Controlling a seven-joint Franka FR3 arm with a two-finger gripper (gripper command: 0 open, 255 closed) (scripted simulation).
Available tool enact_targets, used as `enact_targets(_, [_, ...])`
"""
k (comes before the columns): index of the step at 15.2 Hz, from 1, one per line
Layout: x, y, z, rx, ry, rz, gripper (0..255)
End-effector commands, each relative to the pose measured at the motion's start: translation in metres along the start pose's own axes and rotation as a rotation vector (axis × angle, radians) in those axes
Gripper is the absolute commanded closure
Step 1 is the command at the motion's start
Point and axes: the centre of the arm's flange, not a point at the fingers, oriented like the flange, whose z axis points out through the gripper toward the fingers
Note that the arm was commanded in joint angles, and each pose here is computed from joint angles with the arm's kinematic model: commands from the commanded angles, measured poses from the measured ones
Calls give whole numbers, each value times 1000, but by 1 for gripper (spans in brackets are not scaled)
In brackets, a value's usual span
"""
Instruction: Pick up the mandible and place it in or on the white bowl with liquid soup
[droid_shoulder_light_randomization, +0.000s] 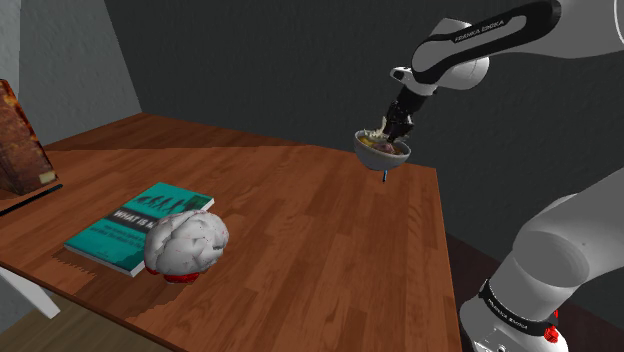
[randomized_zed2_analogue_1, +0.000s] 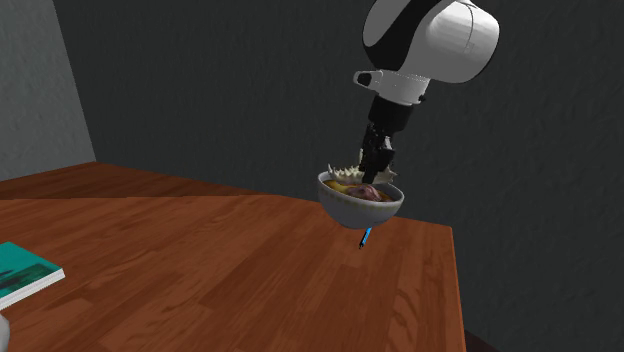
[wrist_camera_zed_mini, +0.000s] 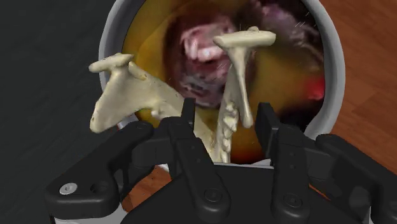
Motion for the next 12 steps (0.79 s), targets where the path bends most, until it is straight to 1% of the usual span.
enact_targets(1, [0, 0, 0, 0, 0, 0, 0])
enact_targets(5, [0, 0, 0, 0, 0, 0, 0])
enact_targets(9, [0, 0, -50, 0, 0, 0, 0])
enact_targets(12, [0, 0, -50, 0, 0, 0, 0])
